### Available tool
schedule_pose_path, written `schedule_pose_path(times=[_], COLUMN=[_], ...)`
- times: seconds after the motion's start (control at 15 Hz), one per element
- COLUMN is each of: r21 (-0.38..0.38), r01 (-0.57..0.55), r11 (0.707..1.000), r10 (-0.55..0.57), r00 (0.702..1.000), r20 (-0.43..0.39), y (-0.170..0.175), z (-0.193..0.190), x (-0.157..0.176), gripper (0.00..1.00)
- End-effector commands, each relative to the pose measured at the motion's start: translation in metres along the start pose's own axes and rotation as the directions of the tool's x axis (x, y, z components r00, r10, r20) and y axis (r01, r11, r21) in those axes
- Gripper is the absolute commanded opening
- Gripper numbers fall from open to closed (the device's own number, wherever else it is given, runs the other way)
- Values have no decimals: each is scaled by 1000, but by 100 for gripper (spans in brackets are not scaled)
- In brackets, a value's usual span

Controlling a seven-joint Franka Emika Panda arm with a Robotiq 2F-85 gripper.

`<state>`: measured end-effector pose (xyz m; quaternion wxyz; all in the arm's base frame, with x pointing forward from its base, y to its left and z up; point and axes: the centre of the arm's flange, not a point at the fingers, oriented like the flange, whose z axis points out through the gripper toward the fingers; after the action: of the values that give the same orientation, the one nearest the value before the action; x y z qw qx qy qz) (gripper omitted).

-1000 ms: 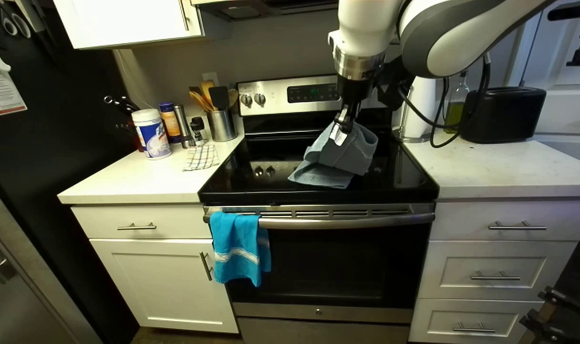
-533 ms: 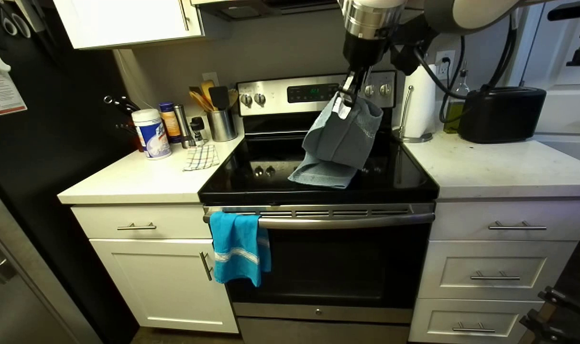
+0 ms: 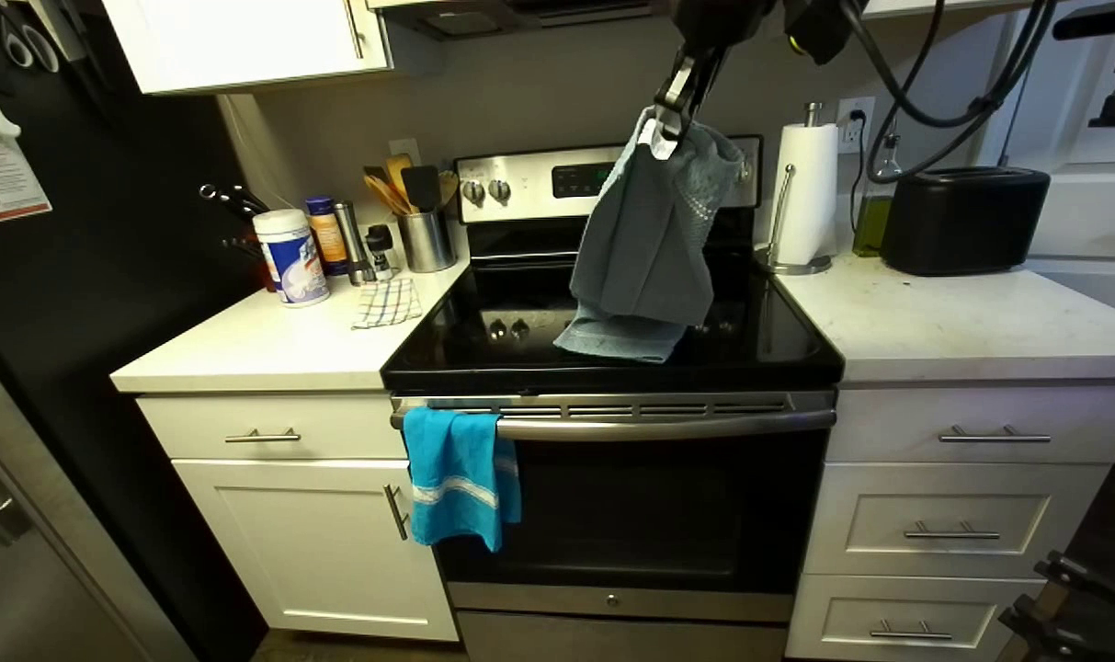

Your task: Move the light blue towel to the oven handle

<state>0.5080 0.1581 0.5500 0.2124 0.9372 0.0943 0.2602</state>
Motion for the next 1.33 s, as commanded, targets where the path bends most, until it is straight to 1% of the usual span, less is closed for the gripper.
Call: schedule_pose_path(times=[0.0, 0.27, 0.53, 1.0, 1.27], r21=[-26, -45, -36, -50, -55], r01=[26, 19, 14, -9, 9], r11=[999, 999, 999, 999, 998], r10=[-26, -22, -17, -2, -23], r00=[999, 998, 994, 976, 966], r20=[-27, -58, -106, -217, -256], y=[4, 7, 13, 19, 22], z=[-37, -64, -97, -158, -176], x=[-10, -11, -14, -20, -23], gripper=[2, 2, 2, 2, 2])
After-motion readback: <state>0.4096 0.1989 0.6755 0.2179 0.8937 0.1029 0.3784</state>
